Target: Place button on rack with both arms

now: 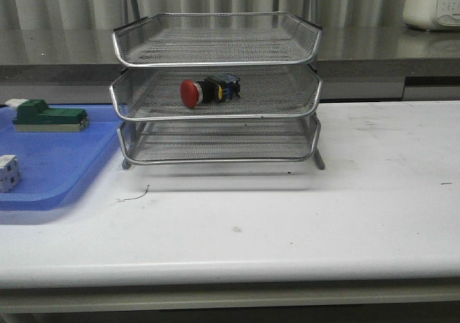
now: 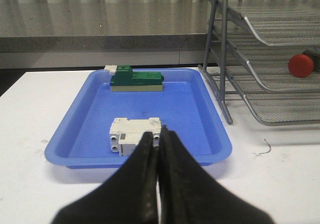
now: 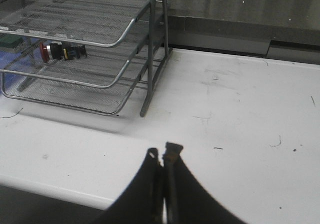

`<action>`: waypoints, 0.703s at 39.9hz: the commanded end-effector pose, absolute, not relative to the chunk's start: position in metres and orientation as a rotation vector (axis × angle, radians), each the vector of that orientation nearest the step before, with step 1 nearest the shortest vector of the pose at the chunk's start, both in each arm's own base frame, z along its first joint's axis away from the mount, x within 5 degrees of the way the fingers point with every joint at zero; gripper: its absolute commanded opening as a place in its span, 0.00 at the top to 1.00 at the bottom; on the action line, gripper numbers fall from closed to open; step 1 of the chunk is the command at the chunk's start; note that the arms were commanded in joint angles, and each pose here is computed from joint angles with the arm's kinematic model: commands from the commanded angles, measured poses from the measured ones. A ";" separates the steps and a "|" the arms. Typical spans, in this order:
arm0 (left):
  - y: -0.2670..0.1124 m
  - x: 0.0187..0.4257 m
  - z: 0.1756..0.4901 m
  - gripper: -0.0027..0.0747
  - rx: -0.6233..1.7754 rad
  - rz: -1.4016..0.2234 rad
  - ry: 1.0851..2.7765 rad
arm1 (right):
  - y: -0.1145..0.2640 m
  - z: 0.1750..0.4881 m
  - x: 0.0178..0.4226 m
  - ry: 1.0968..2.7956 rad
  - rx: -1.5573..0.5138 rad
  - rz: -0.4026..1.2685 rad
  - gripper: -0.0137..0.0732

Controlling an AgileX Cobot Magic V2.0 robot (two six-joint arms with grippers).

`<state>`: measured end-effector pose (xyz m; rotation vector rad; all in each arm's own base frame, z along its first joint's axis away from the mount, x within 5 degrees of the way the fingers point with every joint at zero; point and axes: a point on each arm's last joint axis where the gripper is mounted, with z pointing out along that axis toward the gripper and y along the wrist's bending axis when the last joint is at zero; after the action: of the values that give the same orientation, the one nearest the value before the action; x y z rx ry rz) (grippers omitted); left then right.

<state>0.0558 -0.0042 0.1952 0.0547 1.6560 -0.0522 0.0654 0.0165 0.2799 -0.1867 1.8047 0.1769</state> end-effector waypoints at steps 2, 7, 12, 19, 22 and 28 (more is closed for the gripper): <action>-0.004 0.055 0.201 0.99 0.037 -0.057 1.559 | 0.016 0.295 0.067 1.710 -0.161 0.177 0.91; -0.004 0.055 0.201 0.99 0.037 -0.057 1.559 | 0.016 0.294 0.068 1.710 -0.161 0.176 0.91; -0.004 0.055 0.201 0.99 0.037 -0.057 1.559 | 0.014 0.288 0.067 1.678 -0.135 0.158 0.91; -0.004 0.055 0.201 0.99 0.037 -0.057 1.559 | 0.005 0.259 0.059 1.630 -0.046 0.062 0.91; -0.004 0.055 0.201 0.99 0.037 -0.057 1.559 | 0.002 0.243 0.056 1.618 -0.004 0.019 0.91; -0.004 0.055 0.201 0.99 0.037 -0.057 1.559 | -0.001 0.212 0.053 1.607 0.031 -0.013 0.91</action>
<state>0.0558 -0.0041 0.1952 0.0534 1.6560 -0.0510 0.0538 0.0019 0.2093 0.0108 1.7232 0.0179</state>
